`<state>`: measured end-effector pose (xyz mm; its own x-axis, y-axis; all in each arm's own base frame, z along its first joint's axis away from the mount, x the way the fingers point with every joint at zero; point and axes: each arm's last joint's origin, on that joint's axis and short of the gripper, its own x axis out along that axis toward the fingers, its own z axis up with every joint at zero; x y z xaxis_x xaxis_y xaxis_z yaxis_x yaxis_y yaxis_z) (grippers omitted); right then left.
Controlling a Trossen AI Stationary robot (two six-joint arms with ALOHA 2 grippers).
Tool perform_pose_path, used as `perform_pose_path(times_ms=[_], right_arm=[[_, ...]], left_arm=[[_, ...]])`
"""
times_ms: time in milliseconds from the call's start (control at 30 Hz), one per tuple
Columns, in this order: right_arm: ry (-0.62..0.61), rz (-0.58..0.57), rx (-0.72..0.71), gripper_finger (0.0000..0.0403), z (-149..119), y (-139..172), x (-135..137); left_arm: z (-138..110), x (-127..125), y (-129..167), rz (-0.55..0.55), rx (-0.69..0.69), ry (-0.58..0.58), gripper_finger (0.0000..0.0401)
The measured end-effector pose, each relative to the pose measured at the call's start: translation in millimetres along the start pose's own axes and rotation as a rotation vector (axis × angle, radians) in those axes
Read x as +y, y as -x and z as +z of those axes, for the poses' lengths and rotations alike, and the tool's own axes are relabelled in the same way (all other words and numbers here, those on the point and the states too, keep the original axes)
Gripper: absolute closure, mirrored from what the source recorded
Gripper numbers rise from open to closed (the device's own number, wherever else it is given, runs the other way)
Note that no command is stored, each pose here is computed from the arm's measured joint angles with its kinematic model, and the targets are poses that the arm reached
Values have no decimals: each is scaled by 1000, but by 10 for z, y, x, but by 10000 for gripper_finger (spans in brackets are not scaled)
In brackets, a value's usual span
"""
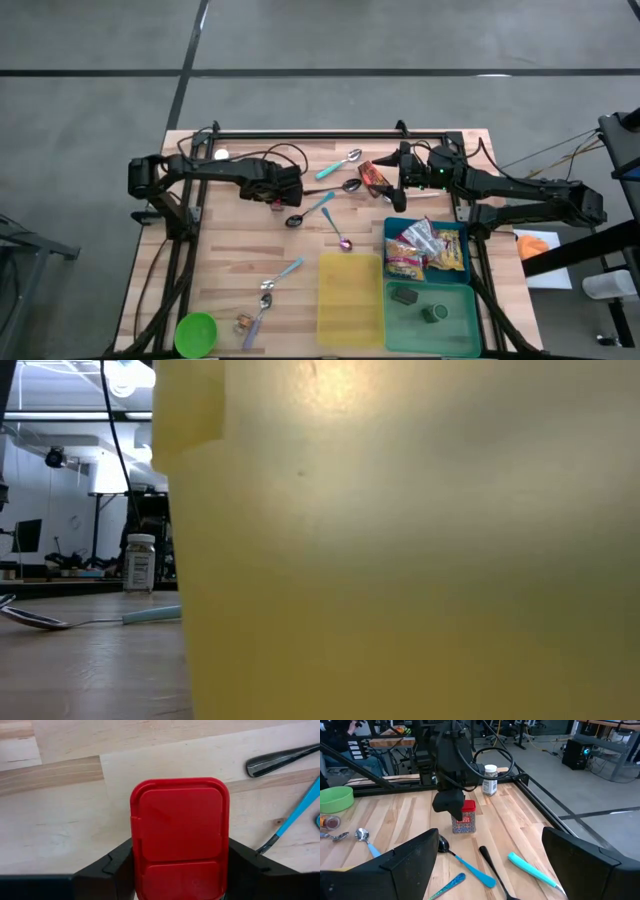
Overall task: Pick & Place Food Item
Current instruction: Put the red seasoning can into the green bin
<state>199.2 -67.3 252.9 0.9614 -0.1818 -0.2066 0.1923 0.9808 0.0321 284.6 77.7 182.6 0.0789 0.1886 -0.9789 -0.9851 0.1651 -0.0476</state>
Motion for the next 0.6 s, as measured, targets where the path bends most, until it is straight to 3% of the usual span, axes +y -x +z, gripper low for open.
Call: perform_pose_path(times_ms=[600], right_arm=[[0, 0, 0, 51, 0, 0, 0]], left_arm=[[6, -13, 0, -14, -6, -17, 194]])
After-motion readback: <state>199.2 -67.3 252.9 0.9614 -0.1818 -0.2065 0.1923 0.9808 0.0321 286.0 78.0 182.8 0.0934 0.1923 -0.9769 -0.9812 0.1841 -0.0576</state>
